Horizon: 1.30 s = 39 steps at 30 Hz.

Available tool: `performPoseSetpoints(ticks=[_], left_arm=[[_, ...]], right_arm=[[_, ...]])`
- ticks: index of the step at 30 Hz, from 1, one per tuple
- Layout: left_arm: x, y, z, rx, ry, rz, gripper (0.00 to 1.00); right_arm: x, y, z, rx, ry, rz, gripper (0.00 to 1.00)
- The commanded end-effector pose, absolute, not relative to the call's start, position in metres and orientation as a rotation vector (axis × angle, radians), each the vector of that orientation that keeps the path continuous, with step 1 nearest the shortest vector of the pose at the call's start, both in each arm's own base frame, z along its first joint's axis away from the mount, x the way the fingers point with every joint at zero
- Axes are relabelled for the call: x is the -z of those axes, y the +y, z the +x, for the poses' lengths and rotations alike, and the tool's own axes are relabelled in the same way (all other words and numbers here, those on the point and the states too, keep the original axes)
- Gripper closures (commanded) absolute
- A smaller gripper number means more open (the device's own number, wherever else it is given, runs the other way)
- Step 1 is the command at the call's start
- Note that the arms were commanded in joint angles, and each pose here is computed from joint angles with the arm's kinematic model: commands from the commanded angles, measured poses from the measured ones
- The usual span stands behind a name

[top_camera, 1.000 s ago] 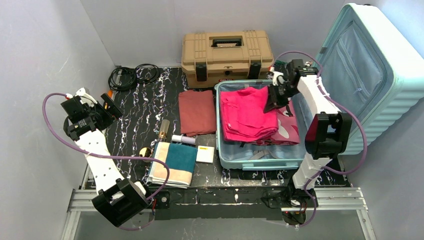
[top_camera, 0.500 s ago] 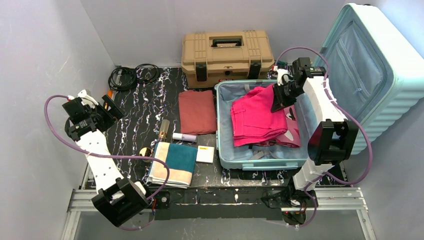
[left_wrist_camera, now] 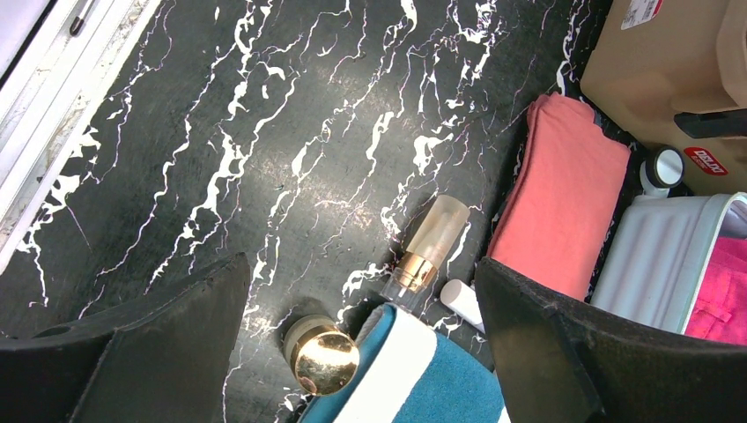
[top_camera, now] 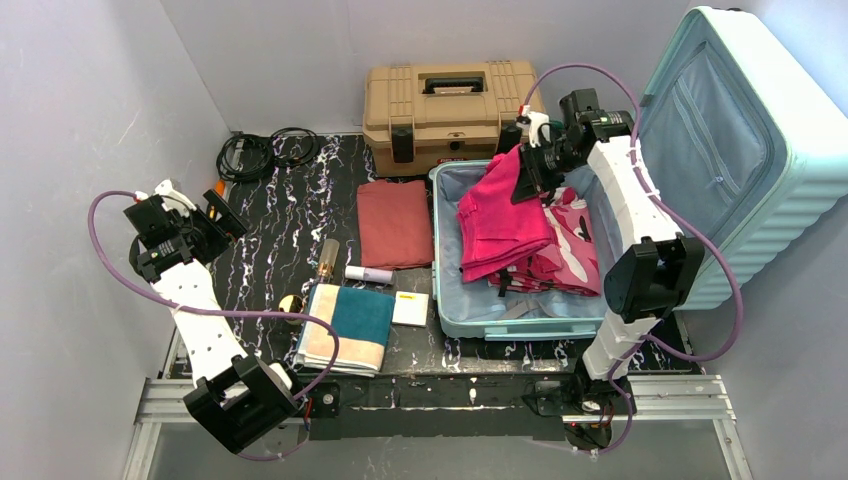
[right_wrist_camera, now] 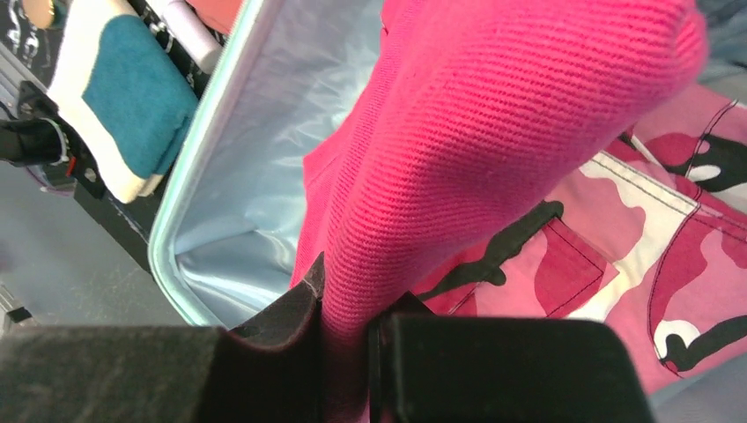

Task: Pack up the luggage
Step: Place the clothes in the luggage.

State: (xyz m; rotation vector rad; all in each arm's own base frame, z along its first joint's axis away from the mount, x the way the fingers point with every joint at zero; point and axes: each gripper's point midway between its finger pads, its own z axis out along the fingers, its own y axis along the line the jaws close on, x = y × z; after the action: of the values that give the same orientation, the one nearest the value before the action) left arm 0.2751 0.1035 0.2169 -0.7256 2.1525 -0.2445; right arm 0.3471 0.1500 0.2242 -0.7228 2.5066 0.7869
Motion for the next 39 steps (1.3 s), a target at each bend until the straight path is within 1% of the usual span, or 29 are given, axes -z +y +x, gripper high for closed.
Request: performPoseSetpoints(ticks=[1, 7, 14, 25, 35, 39], left_arm=[[-0.219, 0.102, 0.275, 0.265, 2.139, -0.722, 0.02], [-0.217, 0.102, 0.276, 0.274, 2.144, -0.728, 0.02], [-0.219, 0.102, 0.274, 0.267, 2.139, -0.728, 0.02], [-0.218, 0.103, 0.275, 0.268, 2.142, -0.731, 0.02], [-0.218, 0.104, 0.273, 0.264, 2.138, -0.739, 0.02], [-0.217, 0.104, 0.274, 0.269, 2.139, -0.74, 0.02]], right_arm=[[-0.293, 0.17, 0.357, -0.848, 2.287, -0.714, 0.99], [-0.317, 0.207, 0.344, -0.887, 2.231, -0.767, 0.99], [-0.315, 0.215, 0.339, -0.936, 2.237, -0.771, 0.99], [-0.309, 0.185, 0.321, -0.783, 2.302, -0.788, 0.99], [-0.323, 0.165, 0.313, -0.787, 2.279, -0.819, 0.99], [-0.316, 0.154, 0.316, -0.772, 2.312, -0.807, 0.99]])
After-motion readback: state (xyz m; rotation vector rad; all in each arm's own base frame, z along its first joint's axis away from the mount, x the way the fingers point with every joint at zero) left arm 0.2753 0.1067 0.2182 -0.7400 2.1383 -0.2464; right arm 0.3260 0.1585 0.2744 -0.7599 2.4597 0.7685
